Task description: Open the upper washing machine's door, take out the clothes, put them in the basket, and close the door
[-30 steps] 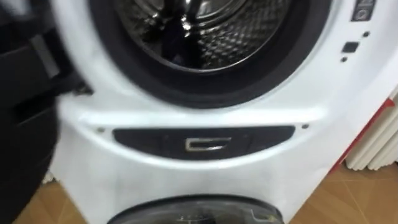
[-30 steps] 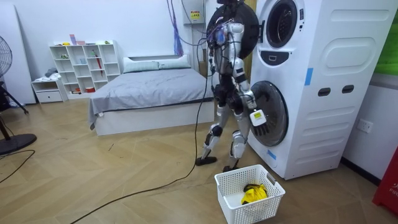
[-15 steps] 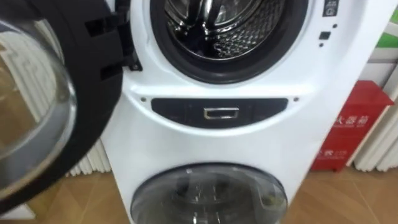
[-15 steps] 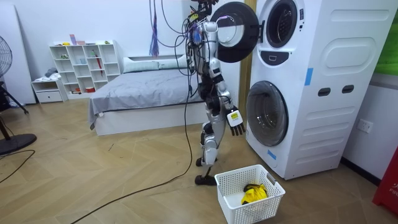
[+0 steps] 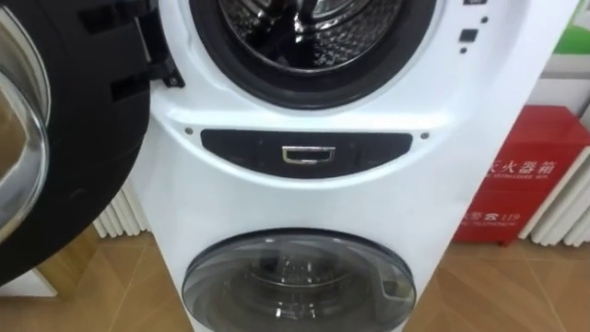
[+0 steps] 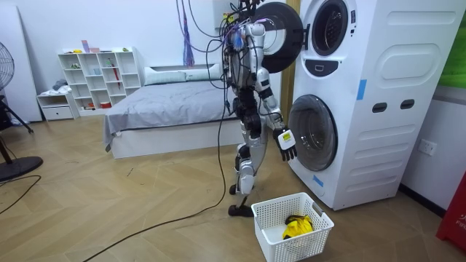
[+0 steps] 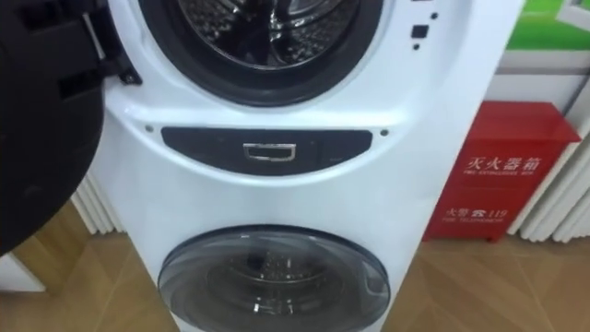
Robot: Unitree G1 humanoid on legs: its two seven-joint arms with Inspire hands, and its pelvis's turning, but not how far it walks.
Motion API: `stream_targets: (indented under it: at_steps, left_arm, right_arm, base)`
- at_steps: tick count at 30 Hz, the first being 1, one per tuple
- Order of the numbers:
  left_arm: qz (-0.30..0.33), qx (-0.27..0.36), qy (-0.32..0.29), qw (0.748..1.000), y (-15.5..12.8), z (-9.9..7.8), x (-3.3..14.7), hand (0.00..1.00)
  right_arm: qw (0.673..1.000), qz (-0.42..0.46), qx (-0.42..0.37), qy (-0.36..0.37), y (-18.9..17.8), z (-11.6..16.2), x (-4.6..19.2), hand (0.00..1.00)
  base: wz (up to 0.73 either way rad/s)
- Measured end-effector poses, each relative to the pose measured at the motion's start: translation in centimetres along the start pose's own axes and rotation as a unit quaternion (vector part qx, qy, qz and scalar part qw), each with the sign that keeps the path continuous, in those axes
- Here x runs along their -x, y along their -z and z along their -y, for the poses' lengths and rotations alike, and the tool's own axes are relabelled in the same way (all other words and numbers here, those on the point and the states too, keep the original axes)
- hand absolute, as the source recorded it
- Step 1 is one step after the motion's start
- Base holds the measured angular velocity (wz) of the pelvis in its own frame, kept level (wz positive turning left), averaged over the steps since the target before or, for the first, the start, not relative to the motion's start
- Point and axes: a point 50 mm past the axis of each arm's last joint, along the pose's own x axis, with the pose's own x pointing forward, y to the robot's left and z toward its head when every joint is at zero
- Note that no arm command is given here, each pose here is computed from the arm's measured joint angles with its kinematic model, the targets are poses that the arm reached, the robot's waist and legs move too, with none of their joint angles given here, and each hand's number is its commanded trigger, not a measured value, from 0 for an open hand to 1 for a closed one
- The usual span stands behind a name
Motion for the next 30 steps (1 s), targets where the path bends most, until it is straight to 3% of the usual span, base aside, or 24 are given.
stream_targets:
  at_steps: [11, 19, 24, 28, 30]
  left_arm:
    - [0.025, 0.005, 0.004, 1.0, -2.2, 0.3, -0.4, 0.0]
    - [-0.008, 0.029, 0.007, 1.0, -0.5, 0.1, -0.3, 0.0]
    - [-0.048, 0.117, -0.015, 0.992, 1.4, -0.8, -0.1, 0.0]
    - [-0.048, 0.174, -0.032, 0.983, 1.0, -1.7, -0.3, 0.0]
    - [-0.036, 0.225, -0.054, 0.972, 0.0, -3.2, -0.7, 0.0]
  right_arm:
    - [0.999, 0.042, 0.004, 0.013, -2.7, 0.0, -0.3, 0.0]
    - [0.999, 0.03, 0.015, 0.028, -1.8, 0.1, -0.3, 0.0]
    - [0.999, 0.025, 0.014, 0.035, -1.4, 0.5, -0.2, 0.0]
    - [0.999, 0.03, 0.007, 0.043, -1.6, 1.1, -0.1, 0.0]
    - [0.998, 0.036, -0.008, 0.058, -1.7, 2.0, 0.0, 0.0]
  base:
    - [0.05]
    - [0.0]
    - [-0.02]
    - [0.0]
    - [0.0]
